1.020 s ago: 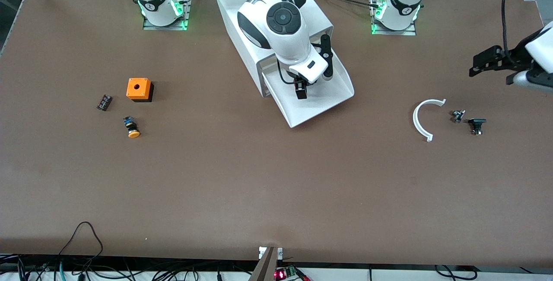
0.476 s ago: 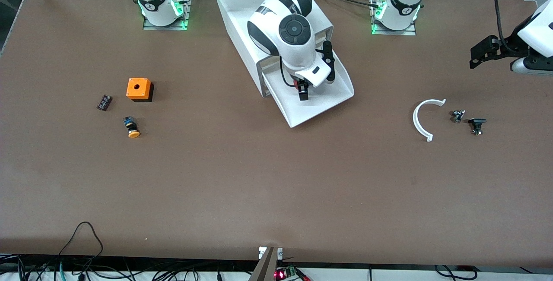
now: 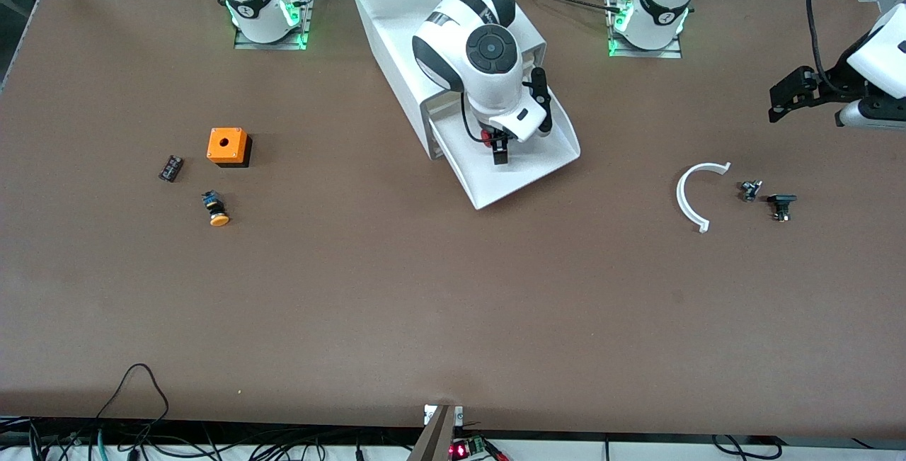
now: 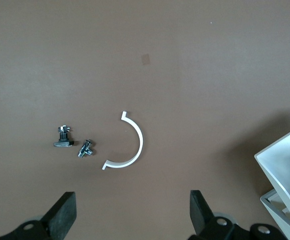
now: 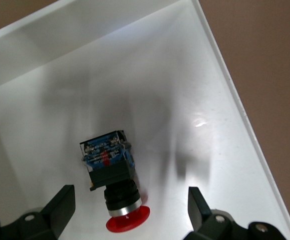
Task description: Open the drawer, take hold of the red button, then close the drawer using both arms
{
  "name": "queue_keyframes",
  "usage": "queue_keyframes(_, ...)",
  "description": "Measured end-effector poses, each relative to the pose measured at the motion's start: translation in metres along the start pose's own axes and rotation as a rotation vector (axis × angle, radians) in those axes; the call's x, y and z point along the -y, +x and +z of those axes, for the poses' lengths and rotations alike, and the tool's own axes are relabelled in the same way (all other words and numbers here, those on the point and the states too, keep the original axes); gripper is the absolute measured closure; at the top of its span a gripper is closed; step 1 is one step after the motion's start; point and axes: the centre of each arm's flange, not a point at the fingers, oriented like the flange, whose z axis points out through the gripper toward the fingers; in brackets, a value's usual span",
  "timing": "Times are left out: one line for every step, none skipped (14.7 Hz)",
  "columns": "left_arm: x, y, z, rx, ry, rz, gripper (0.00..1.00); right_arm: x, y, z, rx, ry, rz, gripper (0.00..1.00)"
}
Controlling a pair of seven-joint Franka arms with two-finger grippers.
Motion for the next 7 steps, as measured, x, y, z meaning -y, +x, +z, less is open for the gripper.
queue_keyframes(0.000,0.001,0.002,0.001,-0.001,0.000,0.00,0.001,0.001,0.003,0.003,0.003,-0.004,0.00)
queue_keyframes(0.001,0.002,0.003,0.002,-0.001,-0.001,0.00,0.003,0.003,0.007,0.008,0.004,-0.009,0.00)
queue_keyframes(0.001,0.003,0.004,0.003,-0.001,-0.001,0.00,0.005,0.005,0.010,0.015,0.002,-0.015,0.00)
queue_keyframes(0.001,0.003,0.005,0.003,-0.001,-0.001,0.00,0.006,0.006,0.013,0.021,0.001,-0.020,0.00)
queue_keyframes(0.001,0.003,0.005,0.002,-0.001,-0.001,0.00,0.007,0.006,0.015,0.024,0.002,-0.022,0.00)
queue_keyframes(0.001,0.003,0.005,0.002,-0.001,-0.001,0.00,0.007,0.006,0.017,0.027,0.004,-0.022,0.00)
queue_keyframes(0.001,0.004,0.005,0.001,-0.001,-0.001,0.00,0.006,0.006,0.020,0.029,0.006,-0.021,0.01)
